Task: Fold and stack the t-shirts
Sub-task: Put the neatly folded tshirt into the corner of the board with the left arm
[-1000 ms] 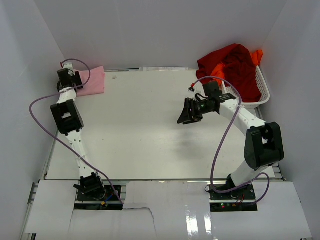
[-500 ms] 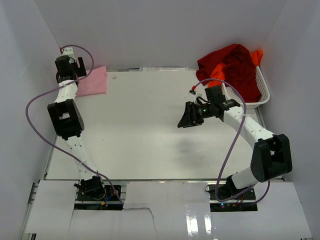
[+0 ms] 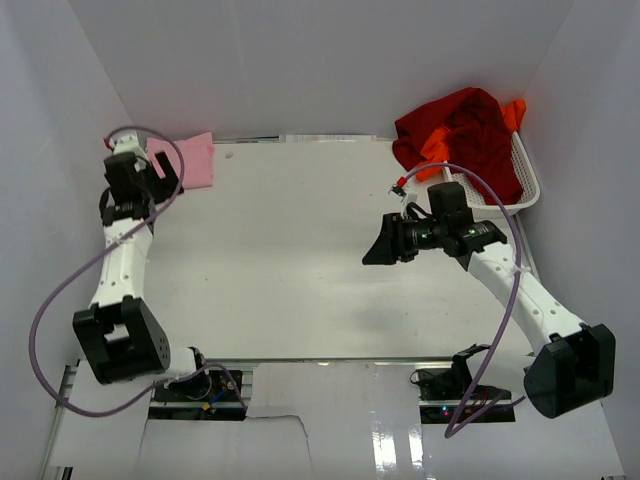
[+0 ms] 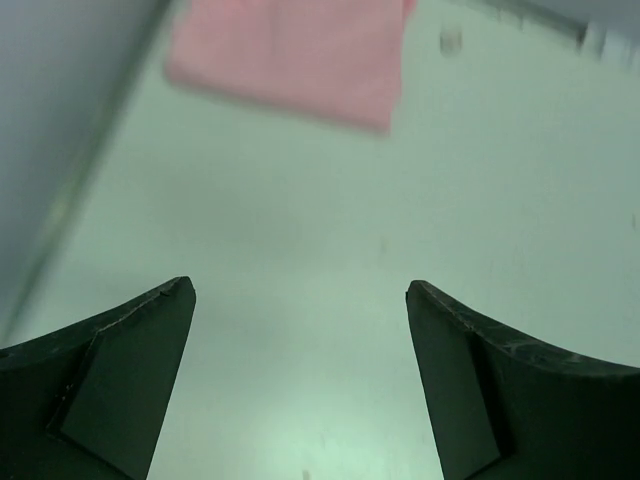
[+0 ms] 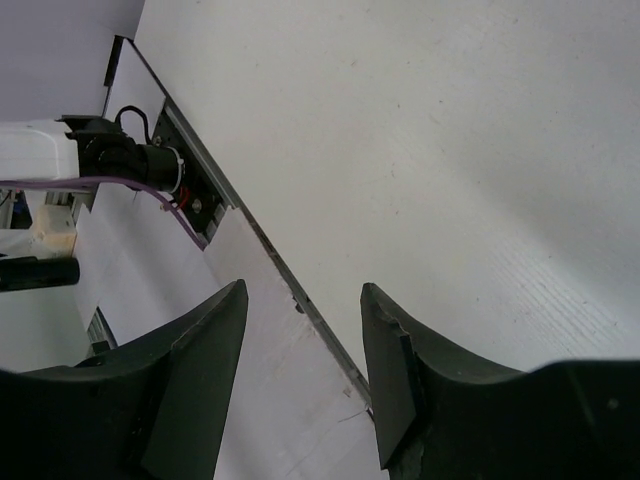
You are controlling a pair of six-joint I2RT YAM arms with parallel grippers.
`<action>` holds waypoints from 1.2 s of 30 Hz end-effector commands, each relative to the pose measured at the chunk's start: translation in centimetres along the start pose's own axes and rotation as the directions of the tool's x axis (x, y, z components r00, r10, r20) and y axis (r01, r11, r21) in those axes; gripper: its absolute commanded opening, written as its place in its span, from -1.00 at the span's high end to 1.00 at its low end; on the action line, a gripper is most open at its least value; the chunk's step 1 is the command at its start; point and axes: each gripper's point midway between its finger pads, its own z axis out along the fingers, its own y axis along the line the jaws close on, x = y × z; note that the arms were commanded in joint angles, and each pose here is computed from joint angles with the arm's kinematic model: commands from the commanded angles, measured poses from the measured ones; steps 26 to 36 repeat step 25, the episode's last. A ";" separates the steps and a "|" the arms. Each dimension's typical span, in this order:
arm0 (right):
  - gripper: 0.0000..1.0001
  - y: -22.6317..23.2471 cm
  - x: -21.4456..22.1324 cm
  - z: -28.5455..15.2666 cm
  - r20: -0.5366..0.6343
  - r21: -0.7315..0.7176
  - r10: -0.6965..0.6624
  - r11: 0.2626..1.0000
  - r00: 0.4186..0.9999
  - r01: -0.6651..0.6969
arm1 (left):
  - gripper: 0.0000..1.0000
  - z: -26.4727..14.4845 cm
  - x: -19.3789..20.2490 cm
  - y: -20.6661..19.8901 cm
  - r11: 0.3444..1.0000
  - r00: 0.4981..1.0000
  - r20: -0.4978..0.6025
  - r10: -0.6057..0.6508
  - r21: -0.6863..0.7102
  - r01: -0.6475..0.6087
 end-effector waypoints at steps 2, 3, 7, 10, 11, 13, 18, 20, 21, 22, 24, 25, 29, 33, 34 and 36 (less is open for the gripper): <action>-0.12 0.8 0.9 -0.9 0.032 -0.004 -0.058 0.998 0.998 0.058 | -0.96 -6.4 6.6 -3.4 0.980 0.992 -0.116 -0.054 0.184 0.075; -0.12 1.0 1.1 -1.3 0.039 0.001 -0.067 0.998 0.997 0.067 | -0.96 -8.7 5.6 -3.7 0.975 0.997 -0.054 -0.055 0.213 0.065; -0.13 1.4 2.4 -2.1 0.055 0.009 -0.083 0.997 0.995 0.083 | -0.96 -12.9 6.5 -4.2 0.962 0.999 -0.004 -0.045 0.270 0.045; -0.13 1.2 3.5 -2.4 0.063 0.015 -0.087 0.996 0.994 0.086 | -0.96 -15.5 6.1 -4.6 0.952 0.999 0.041 -0.035 0.304 0.021; -0.13 1.4 3.7 -2.6 0.072 0.012 -0.096 0.995 0.993 0.095 | -0.96 -16.0 6.1 -4.6 0.951 0.998 0.052 -0.028 0.309 0.010; -0.13 1.1 4.4 -2.4 0.075 0.007 -0.087 0.996 0.993 0.086 | -0.96 -16.9 5.9 -4.4 0.952 0.997 0.073 -0.020 0.306 -0.003; -0.13 1.3 5.4 -2.5 0.091 -0.011 -0.080 0.997 0.993 0.081 | -0.96 -17.1 6.5 -3.6 0.964 0.999 0.050 0.005 0.265 -0.018; -0.13 1.3 5.5 -2.5 0.087 -0.012 -0.080 0.997 0.993 0.081 | -0.96 -17.3 6.5 -3.6 0.964 0.999 0.053 0.004 0.265 -0.018; -0.13 1.4 5.5 -2.6 0.088 -0.012 -0.082 0.996 0.993 0.084 | -0.96 -17.3 6.5 -3.6 0.964 0.999 0.054 0.004 0.264 -0.018; -0.13 1.4 5.5 -2.6 0.089 -0.011 -0.082 0.996 0.993 0.084 | -0.96 -17.1 6.6 -3.5 0.966 0.999 0.051 0.005 0.259 -0.018; -0.14 1.4 5.6 -2.7 0.088 -0.008 -0.087 0.996 0.992 0.088 | -0.96 -16.8 6.7 -3.4 0.967 0.999 0.037 0.009 0.254 -0.018; -0.14 1.4 5.7 -2.7 0.088 -0.008 -0.089 0.996 0.992 0.090 | -0.96 -16.9 6.7 -3.4 0.968 0.999 0.038 0.007 0.251 -0.017; -0.14 1.4 5.7 -2.7 0.088 -0.008 -0.089 0.996 0.992 0.090 | -0.96 -16.9 6.7 -3.4 0.968 0.999 0.038 0.007 0.251 -0.017; -0.14 1.4 5.7 -2.7 0.088 -0.008 -0.089 0.996 0.992 0.090 | -0.96 -16.9 6.7 -3.4 0.968 0.999 0.038 0.007 0.251 -0.017; -0.14 1.4 5.7 -2.7 0.088 -0.008 -0.089 0.996 0.992 0.090 | -0.96 -16.9 6.7 -3.4 0.968 0.999 0.038 0.007 0.251 -0.017; -0.14 1.4 5.7 -2.7 0.088 -0.008 -0.089 0.996 0.992 0.090 | -0.96 -16.9 6.7 -3.4 0.968 0.999 0.038 0.007 0.251 -0.017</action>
